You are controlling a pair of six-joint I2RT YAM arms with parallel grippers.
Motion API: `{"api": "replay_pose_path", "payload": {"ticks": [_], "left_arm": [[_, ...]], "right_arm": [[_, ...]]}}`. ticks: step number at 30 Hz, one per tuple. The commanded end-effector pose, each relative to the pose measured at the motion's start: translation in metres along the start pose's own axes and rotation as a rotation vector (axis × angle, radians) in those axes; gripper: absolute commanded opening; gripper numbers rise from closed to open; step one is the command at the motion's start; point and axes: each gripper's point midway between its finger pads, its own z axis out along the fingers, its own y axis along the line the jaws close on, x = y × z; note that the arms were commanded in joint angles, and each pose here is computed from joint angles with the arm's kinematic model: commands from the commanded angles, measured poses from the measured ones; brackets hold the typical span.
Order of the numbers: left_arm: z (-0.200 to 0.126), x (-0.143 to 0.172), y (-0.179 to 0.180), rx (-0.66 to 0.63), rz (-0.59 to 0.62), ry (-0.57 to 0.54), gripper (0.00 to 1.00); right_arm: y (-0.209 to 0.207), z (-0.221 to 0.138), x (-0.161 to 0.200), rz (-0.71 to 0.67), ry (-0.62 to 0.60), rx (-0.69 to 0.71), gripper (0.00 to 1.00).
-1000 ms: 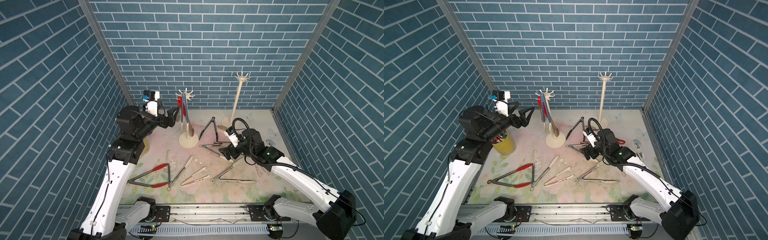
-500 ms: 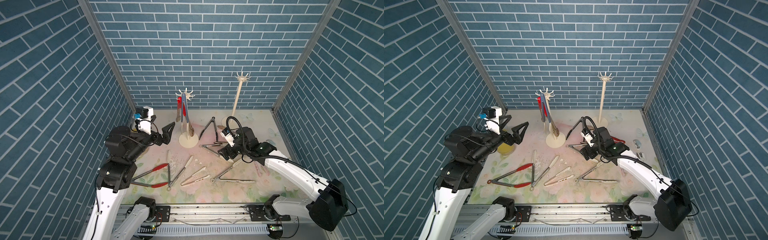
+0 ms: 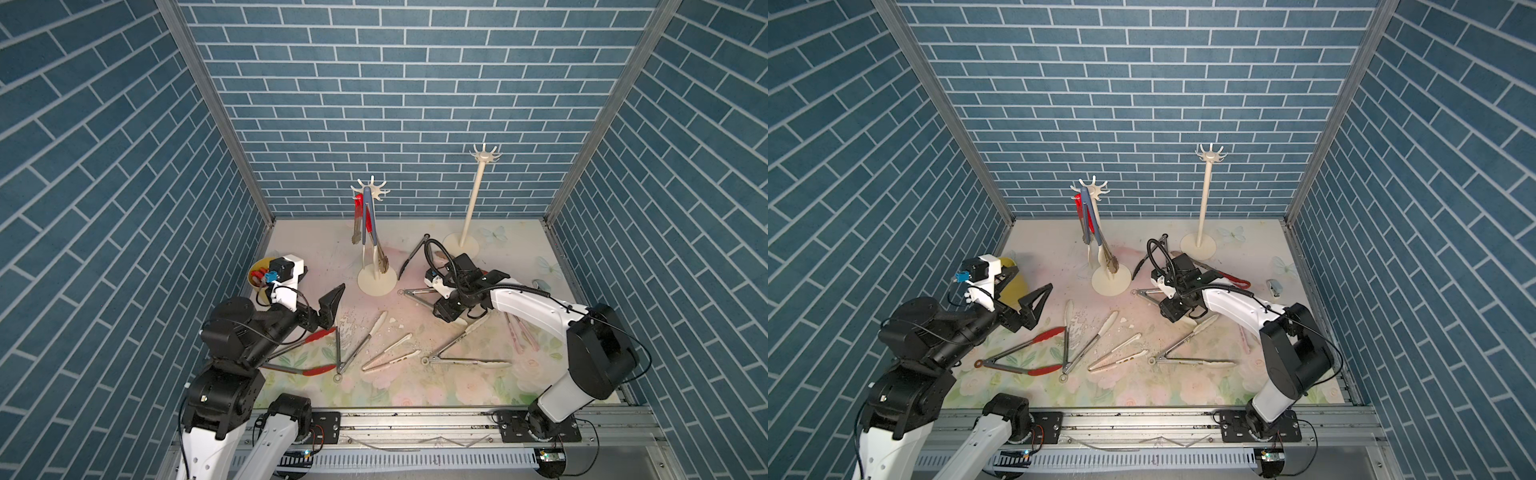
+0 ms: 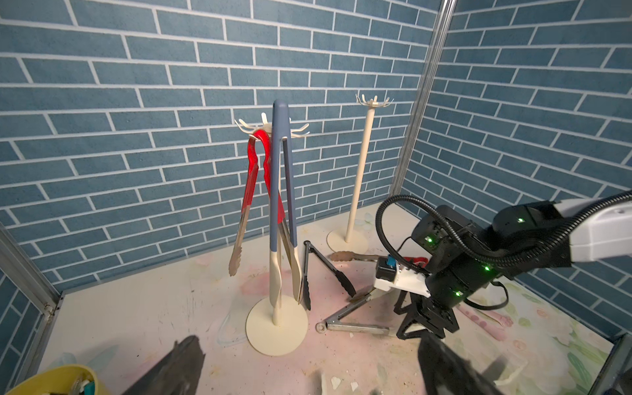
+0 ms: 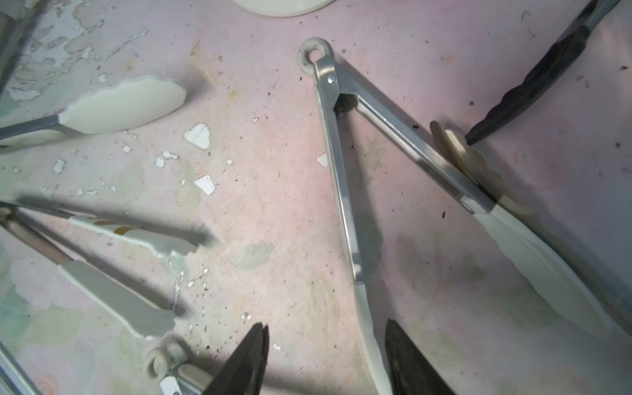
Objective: Hang food tongs on kitchen utensil racks
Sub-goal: Pick up the food tongs from the center of the board.
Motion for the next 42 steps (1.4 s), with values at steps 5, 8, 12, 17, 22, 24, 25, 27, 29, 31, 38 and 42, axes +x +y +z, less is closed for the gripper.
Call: {"api": "replay_pose_path", "payload": {"ticks": [5,8,12,17,22,24,25,27,29,31,38,42], "left_arm": [[-0.009,0.018,-0.002,-0.003,0.021,0.015,0.99],[-0.010,0.021,-0.003,-0.002,0.020,0.019,0.99],[-0.012,0.023,-0.002,-0.008,0.022,0.014,0.99],[-0.014,0.022,-0.005,0.001,0.025,0.008,0.99],[-0.012,0.024,-0.006,0.010,0.022,0.019,0.99],[-0.012,0.025,-0.006,0.010,0.022,0.018,0.99],[-0.012,0.025,-0.005,0.007,0.022,0.019,0.99],[-0.011,0.025,-0.004,0.003,0.022,0.019,0.99],[-0.011,0.025,-0.005,0.007,0.022,0.019,0.99],[-0.010,0.025,-0.006,0.017,0.024,0.020,0.99],[-0.009,0.026,-0.005,0.013,0.024,0.026,0.99],[-0.009,0.026,-0.005,0.012,0.024,0.027,0.99]], "right_arm": [[-0.014,0.025,-0.009,-0.029,0.070,0.023,0.46],[-0.016,0.037,-0.006,-0.030,0.104,0.017,0.42],[-0.021,0.048,-0.002,-0.024,0.129,0.023,0.39],[-0.024,0.058,0.001,-0.027,0.141,0.023,0.35],[-0.025,0.068,0.004,-0.038,0.161,0.019,0.24],[-0.025,0.071,0.006,-0.041,0.168,0.015,0.23],[-0.026,0.073,0.006,-0.042,0.172,0.015,0.20],[-0.027,0.075,0.006,-0.046,0.176,0.016,0.12],[-0.028,0.073,0.002,-0.051,0.168,0.018,0.02],[-0.030,0.070,-0.003,-0.054,0.147,0.025,0.00],[-0.032,0.051,-0.026,-0.056,0.048,0.023,0.00],[-0.030,0.037,-0.038,-0.056,-0.011,0.006,0.00]]}}
